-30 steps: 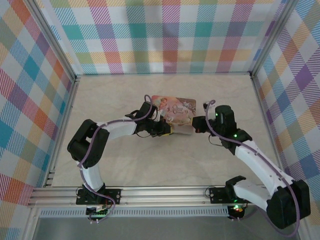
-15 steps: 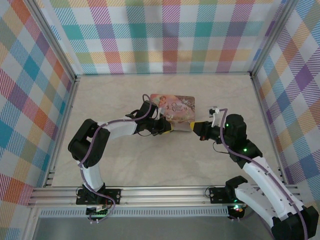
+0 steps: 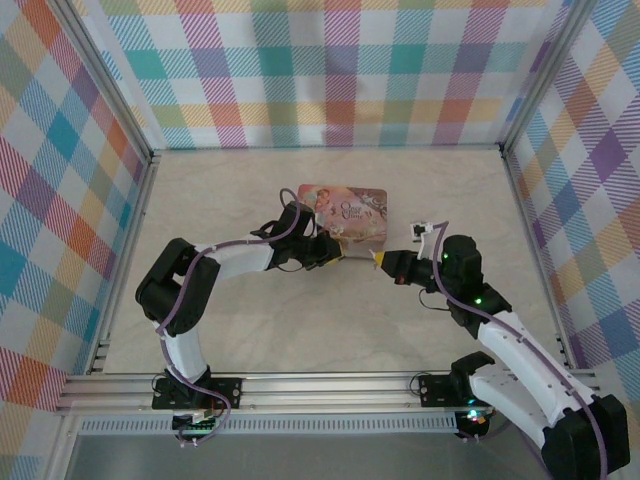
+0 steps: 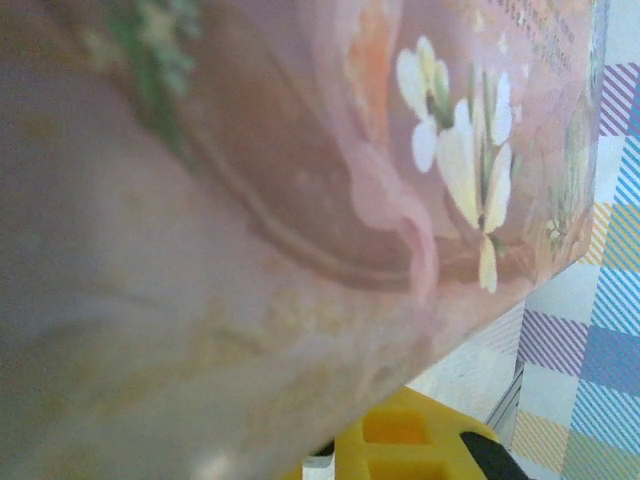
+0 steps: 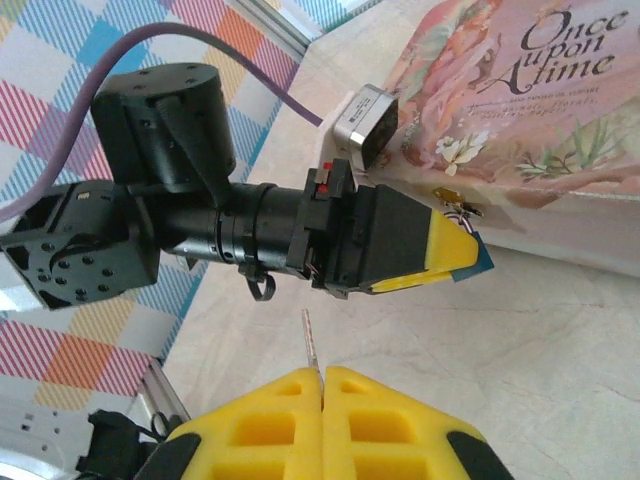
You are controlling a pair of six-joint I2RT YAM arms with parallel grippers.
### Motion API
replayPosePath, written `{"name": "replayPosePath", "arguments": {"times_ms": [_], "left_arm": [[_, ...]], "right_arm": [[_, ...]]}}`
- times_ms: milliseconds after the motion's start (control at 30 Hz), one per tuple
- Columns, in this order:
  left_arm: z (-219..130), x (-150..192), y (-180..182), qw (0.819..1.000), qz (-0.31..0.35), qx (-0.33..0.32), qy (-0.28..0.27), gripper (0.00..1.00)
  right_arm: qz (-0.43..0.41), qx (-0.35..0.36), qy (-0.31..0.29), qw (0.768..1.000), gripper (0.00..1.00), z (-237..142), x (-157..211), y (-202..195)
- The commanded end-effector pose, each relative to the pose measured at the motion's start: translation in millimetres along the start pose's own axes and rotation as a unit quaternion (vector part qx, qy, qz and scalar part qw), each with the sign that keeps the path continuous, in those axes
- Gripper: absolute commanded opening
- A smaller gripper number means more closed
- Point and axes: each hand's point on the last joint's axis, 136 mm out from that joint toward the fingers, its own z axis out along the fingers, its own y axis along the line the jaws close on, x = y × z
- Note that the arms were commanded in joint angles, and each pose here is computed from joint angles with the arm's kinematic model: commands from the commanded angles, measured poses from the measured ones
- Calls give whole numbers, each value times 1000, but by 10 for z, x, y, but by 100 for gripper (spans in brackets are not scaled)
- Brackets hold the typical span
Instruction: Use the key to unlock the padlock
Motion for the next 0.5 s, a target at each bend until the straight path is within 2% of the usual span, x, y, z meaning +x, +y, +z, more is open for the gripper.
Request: {"name": "replayPosePath", "arguments": {"times_ms": [0,267,467], "left_arm": [[-143,-127,-305,998,8,50,-28,10],[-173,-131,-429,996,14,78,-28,9],[-176,-64,-478,995,18,97,-4,8]], "right_arm": [[27,-27,-23,999,0,18,-78,41],[99,-31,-28,994,0,77,1,-134],[126,-32,-19,991,0,83,103,-212]]}}
